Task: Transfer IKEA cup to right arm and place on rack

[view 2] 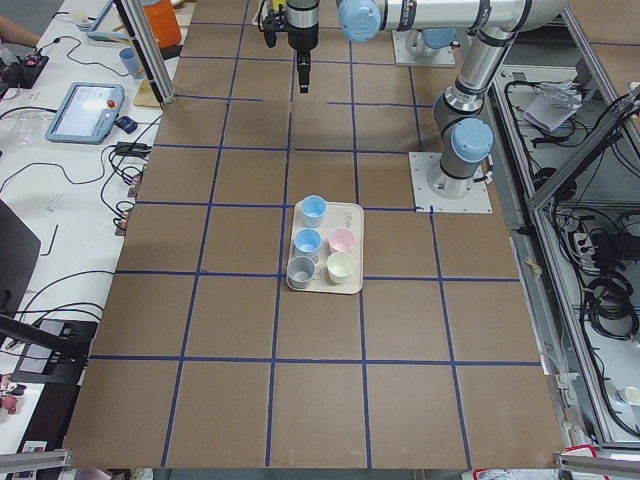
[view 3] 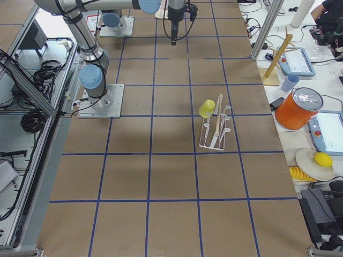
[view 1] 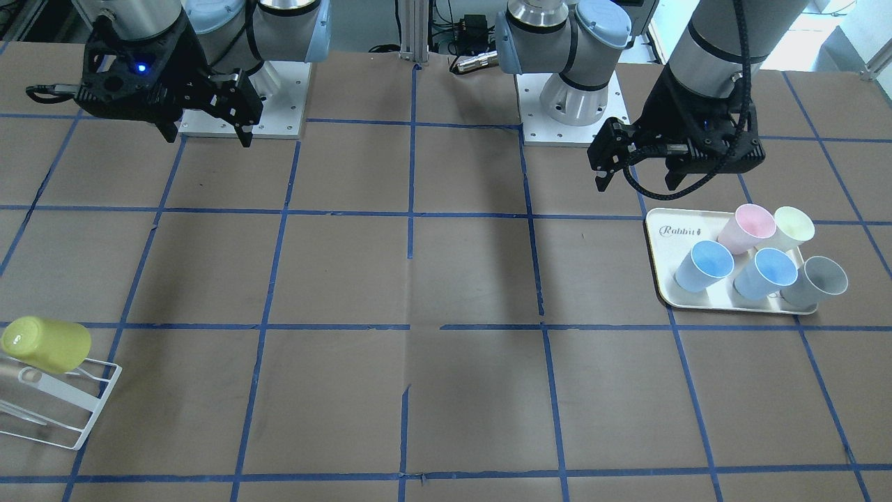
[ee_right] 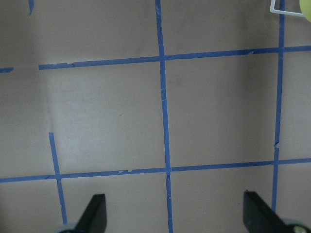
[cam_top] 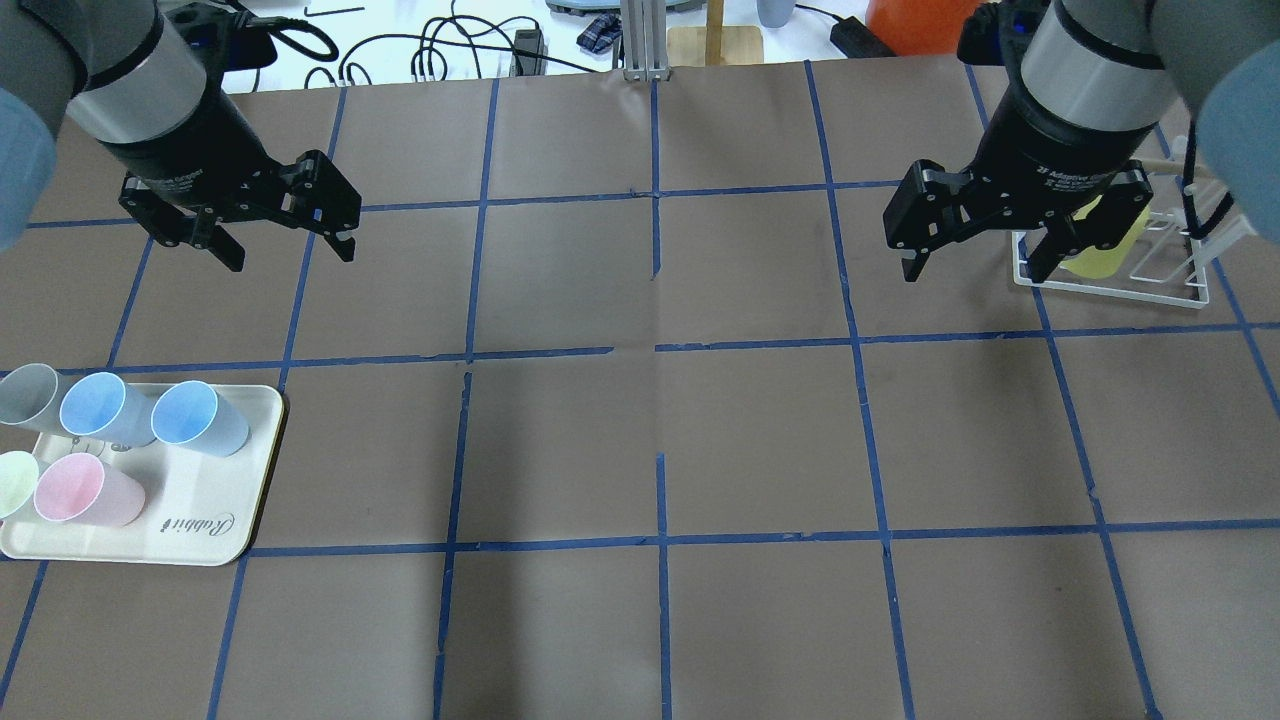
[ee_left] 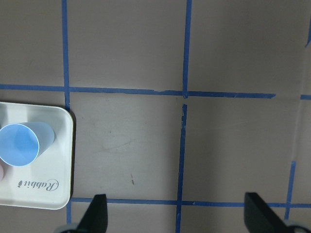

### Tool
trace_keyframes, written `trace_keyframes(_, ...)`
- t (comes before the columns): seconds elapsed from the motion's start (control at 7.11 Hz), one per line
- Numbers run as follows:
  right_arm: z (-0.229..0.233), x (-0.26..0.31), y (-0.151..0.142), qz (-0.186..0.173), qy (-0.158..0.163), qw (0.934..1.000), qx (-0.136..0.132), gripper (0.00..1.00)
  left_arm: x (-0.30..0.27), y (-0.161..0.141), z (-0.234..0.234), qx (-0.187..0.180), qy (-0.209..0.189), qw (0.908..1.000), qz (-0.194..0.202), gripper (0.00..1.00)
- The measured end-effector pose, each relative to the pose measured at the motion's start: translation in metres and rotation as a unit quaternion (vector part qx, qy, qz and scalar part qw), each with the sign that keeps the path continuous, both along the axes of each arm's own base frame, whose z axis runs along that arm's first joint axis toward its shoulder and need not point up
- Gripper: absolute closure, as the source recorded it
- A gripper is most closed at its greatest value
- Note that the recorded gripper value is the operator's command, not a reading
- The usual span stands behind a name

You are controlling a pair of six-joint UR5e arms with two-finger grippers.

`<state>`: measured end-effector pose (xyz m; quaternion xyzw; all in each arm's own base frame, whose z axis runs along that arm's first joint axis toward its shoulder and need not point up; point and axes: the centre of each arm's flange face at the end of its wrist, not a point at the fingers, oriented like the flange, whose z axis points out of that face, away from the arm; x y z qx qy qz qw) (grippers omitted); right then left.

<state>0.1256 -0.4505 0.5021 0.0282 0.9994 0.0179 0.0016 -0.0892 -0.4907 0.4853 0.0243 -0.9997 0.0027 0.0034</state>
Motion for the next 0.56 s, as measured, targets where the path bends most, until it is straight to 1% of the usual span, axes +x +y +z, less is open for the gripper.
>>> trace_keyframes(0.56, 0.0050, -0.0017, 0.0014, 0.002, -0.001, 1.0000, -0.003, 0.00, -0.0003, -0.0003, 0.0027, -0.005, -0.003, 1.0000, -0.001, 0.00)
